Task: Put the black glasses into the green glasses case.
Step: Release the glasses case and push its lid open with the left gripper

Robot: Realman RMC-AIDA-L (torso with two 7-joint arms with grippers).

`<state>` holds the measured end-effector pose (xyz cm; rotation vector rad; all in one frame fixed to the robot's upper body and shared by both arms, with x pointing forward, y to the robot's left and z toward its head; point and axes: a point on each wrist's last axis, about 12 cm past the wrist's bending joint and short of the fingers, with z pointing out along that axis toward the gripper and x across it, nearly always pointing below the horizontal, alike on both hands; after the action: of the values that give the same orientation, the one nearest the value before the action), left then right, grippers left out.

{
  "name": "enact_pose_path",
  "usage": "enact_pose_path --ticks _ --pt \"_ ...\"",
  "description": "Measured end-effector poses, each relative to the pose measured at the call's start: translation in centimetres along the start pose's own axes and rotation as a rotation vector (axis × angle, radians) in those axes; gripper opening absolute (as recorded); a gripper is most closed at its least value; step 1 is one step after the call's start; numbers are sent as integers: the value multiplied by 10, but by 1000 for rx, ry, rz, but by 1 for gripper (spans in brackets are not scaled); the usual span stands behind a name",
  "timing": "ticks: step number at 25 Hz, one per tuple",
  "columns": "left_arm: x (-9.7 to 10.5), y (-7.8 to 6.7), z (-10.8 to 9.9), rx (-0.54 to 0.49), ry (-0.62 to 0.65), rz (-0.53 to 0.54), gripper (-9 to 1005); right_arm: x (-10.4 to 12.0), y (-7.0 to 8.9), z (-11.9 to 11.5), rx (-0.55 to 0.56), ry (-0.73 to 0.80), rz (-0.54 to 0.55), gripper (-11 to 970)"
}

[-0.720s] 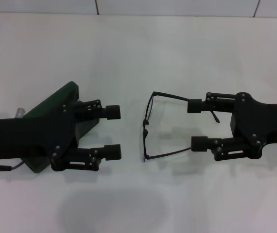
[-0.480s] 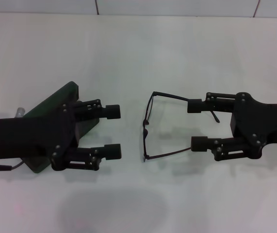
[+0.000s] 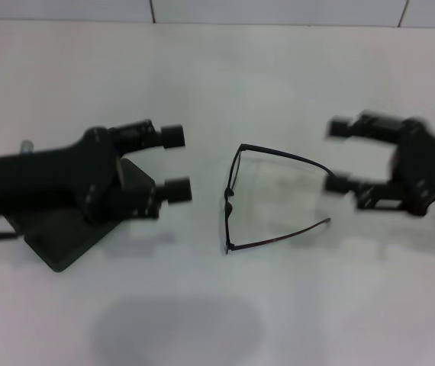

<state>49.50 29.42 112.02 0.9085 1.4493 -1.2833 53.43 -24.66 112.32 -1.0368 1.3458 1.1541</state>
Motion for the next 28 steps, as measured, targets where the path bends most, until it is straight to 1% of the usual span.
enact_pose_path --ticks 2,3,4,6,7,8,10,12,14,16,18,20,22,24,28 --pt "-16 5 1 -53 73 -38 846 3 -2 -13 91 -23 -30 797" --pt "-28 8 2 -96 138 -53 827 6 -2 -22 155 -39 -47 797" --pt "-46 8 6 -156 225 -50 808 8 -2 -28 193 -50 -57 797" --pt "-71 5 10 -248 350 -29 771 12 0 -39 256 -71 -70 797" --pt "-83 2 12 -310 422 -32 752 13 1 -41 273 -77 -72 797" --pt "-92 0 14 -350 459 -30 733 14 2 -44 289 -83 -71 797" --pt "-108 -3 17 -452 539 -67 706 17 4 -46 303 -88 -66 797" --pt "-116 -5 22 -515 596 -79 679 19 5 -46 307 -88 -57 796" --pt "-119 -5 30 -587 688 -87 666 21 5 -45 305 -89 -50 796" --pt "-116 -3 38 -654 797 -92 667 21 4 -41 295 -91 -48 796" --pt "-109 2 43 -725 914 -91 668 20 3 -37 285 -92 -51 796" --pt "-102 6 46 -763 980 -83 669 19 1 -33 270 -86 -54 796" --pt "-96 12 50 -786 1015 -81 670 18 0 -29 258 -83 -54 796" --pt "-92 15 52 -794 1023 -80 671 19 0 -27 248 -84 -47 796" --pt "-85 23 50 -815 1045 -95 672 21 1 -27 249 -85 -42 796"
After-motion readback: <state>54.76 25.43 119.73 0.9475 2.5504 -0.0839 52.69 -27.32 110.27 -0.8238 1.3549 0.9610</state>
